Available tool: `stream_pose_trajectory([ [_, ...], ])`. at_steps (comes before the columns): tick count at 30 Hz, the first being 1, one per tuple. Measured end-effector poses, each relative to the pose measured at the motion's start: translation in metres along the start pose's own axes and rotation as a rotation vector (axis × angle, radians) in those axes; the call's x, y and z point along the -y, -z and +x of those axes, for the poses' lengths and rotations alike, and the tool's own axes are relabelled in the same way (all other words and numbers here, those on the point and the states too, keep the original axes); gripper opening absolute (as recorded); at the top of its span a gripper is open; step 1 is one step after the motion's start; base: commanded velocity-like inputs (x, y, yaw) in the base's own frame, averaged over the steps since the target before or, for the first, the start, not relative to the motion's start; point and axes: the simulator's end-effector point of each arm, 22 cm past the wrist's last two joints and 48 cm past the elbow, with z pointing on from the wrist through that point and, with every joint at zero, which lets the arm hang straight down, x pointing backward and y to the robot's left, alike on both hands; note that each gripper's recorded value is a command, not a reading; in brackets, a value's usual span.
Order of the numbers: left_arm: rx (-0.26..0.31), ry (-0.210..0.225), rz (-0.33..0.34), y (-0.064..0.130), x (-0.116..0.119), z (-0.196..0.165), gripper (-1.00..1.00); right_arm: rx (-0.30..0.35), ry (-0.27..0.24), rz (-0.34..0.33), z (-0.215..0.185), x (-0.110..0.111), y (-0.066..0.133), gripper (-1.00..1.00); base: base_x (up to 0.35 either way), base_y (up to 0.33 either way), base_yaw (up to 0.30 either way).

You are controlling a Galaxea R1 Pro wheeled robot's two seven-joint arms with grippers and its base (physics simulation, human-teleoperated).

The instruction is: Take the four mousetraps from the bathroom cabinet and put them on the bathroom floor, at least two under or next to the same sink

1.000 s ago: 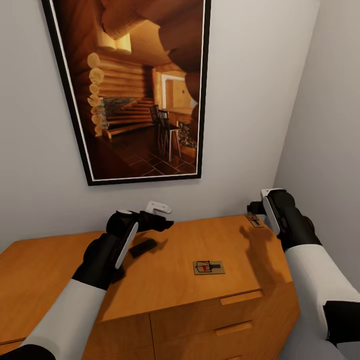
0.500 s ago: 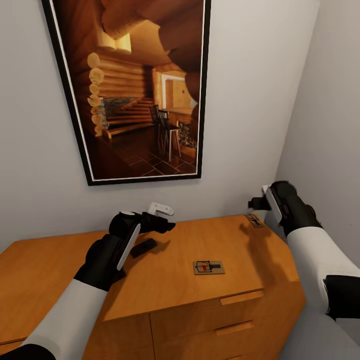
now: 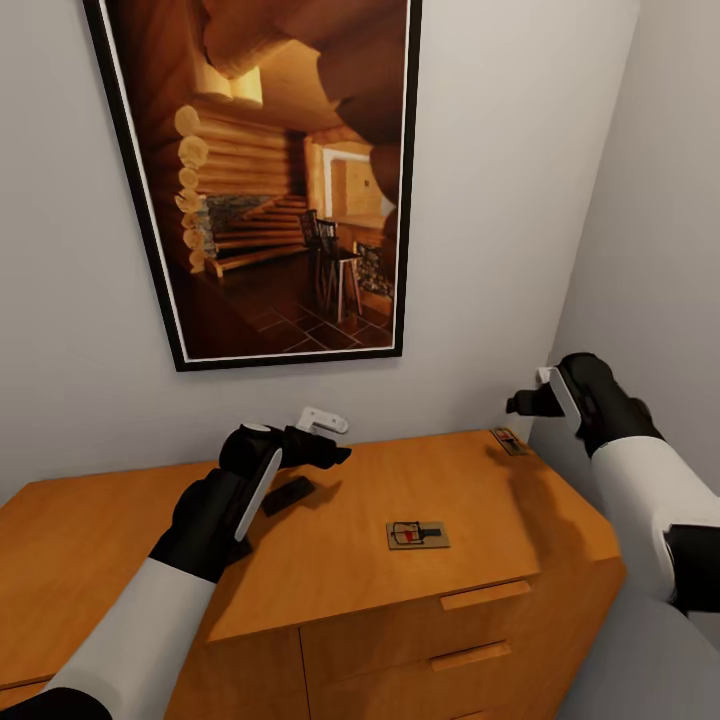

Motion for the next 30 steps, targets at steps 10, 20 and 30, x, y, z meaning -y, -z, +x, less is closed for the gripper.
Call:
stream_pose_trajectory([
  [10, -0.005, 0.001, -0.001, -0.001, 0.0, 0.002, 1.0, -0.008, -0.011, 0.002, -0.004, 0.01, 0.001, 1.0, 0.0, 0.0, 0.0],
  [20, -0.007, 0.0, -0.006, -0.001, -0.001, 0.003, 1.0, 0.011, -0.01, -0.048, -0.012, -0.001, 0.006, 1.0, 0.0, 0.0, 0.0],
  [30, -0.008, 0.001, -0.009, -0.001, -0.002, 0.003, 1.0, 0.055, 0.001, -0.099, -0.028, -0.014, 0.018, 1.0, 0.0, 0.0, 0.0],
])
